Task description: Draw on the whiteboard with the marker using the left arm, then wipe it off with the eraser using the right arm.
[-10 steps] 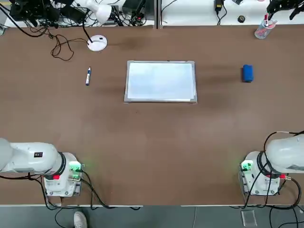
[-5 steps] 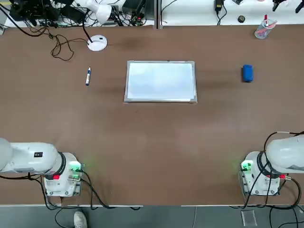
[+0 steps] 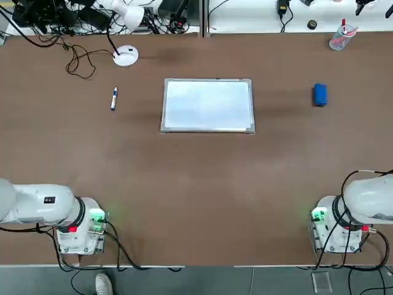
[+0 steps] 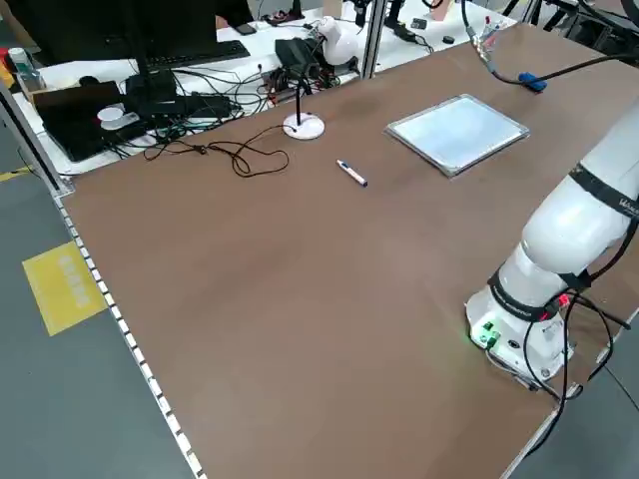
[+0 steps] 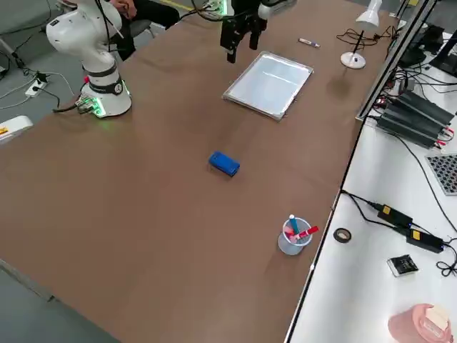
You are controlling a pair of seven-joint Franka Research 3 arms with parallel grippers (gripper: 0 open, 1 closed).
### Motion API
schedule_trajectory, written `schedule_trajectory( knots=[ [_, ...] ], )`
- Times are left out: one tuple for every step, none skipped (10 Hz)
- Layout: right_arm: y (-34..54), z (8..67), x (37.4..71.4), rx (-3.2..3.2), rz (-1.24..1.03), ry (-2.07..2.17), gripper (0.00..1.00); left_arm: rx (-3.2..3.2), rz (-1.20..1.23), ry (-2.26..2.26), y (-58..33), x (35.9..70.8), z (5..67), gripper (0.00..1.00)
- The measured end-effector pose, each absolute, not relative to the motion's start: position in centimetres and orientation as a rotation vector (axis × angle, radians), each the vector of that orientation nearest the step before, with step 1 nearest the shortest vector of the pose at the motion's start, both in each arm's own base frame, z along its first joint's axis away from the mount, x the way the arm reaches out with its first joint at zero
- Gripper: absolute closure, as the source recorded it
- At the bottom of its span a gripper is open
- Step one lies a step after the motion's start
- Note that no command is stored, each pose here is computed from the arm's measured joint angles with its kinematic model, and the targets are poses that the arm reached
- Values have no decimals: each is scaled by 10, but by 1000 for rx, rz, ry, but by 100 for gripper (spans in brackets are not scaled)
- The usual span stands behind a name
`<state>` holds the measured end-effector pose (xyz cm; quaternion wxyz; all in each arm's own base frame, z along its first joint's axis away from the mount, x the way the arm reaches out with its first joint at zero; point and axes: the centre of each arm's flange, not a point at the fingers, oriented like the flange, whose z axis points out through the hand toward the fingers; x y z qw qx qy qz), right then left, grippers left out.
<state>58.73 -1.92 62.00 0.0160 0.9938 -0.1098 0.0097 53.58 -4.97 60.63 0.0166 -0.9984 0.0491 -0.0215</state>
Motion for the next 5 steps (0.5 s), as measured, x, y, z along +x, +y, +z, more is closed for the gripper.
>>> schedule_trajectory(
  knots=[
    [-20, 621, 587, 3090, 33, -343, 0, -3104, -68, 152, -50, 536, 607, 0],
    [-20, 623, 586, 3090, 31, -344, 0, -3104, -69, 152, -50, 536, 607, 0],
    [-20, 623, 584, 3089, 22, -344, 0, -3104, -71, 152, -50, 536, 608, 0],
    [-19, 624, 583, 3088, 17, -344, 0, -3104, -73, 152, -50, 536, 608, 0],
    [-19, 626, 581, 3088, 15, -342, 0, -3104, -75, 151, -49, 536, 609, 0]
  ],
)
